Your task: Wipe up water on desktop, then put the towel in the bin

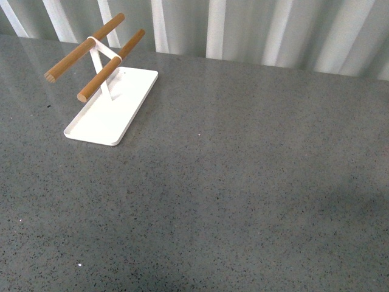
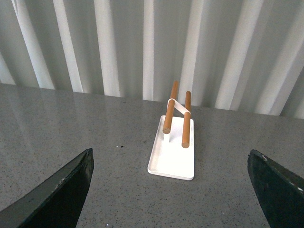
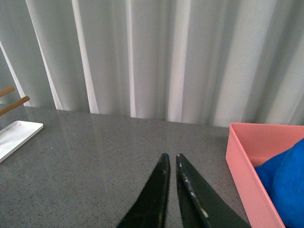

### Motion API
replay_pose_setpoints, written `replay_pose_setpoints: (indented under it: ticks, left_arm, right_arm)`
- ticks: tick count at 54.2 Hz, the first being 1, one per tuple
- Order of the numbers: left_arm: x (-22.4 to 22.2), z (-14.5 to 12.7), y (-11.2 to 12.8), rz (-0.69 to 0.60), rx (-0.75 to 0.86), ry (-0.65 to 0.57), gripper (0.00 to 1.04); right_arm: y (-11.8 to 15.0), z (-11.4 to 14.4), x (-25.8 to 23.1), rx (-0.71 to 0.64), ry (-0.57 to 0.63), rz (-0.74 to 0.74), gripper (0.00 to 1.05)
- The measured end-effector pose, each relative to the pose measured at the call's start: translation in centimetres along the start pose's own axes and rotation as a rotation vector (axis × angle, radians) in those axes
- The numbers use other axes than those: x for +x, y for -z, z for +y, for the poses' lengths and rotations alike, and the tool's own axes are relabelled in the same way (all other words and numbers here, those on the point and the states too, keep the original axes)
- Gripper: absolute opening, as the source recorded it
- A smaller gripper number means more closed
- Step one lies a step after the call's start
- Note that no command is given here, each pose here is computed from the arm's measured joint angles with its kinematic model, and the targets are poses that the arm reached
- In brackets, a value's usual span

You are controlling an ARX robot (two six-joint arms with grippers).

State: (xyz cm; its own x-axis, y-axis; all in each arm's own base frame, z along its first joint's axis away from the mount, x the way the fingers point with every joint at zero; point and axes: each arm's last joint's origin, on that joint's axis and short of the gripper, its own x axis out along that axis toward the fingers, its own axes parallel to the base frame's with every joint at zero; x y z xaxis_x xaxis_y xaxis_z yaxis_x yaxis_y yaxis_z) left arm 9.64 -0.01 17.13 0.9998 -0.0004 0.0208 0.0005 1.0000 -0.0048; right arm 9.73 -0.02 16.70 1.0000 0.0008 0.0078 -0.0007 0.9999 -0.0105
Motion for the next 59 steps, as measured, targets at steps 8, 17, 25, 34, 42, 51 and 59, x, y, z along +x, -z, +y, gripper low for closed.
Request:
replay_pose_setpoints:
  ticks: [8, 17, 25, 34, 42, 51, 59]
  left_arm:
    - [0.0, 0.0, 0.0, 0.0, 0.0, 0.0, 0.98]
    - [0.0, 0.0, 0.0, 0.0, 0.0, 0.0, 0.98]
    - [0.0, 0.0, 0.0, 0.0, 0.0, 0.0, 0.98]
    - [0.0, 0.0, 0.0, 0.0, 0.0, 0.0, 0.98]
    - [0.0, 0.0, 0.0, 0.0, 0.0, 0.0, 0.98]
    - [0.0, 0.0, 0.0, 0.0, 0.0, 0.0, 0.98]
    - [0.0, 0.0, 0.0, 0.0, 0.0, 0.0, 0.98]
  right_arm:
    - [0.0, 0.0, 0.0, 0.0, 0.0, 0.0, 0.46]
    - [0.0, 0.0, 0.0, 0.0, 0.0, 0.0, 0.74]
    - [0.0, 0.0, 0.0, 0.001, 0.0, 0.0, 0.99]
    - [0.0, 0.0, 0.0, 0.001, 0.0, 0.0, 0.98]
    - [0.0, 0.0, 0.0, 0.001, 0.0, 0.0, 0.98]
    - [0.0, 0.0, 0.0, 0.001, 0.0, 0.0, 0.98]
    - [0.0, 0.0, 0.0, 0.001, 0.0, 0.0, 0.98]
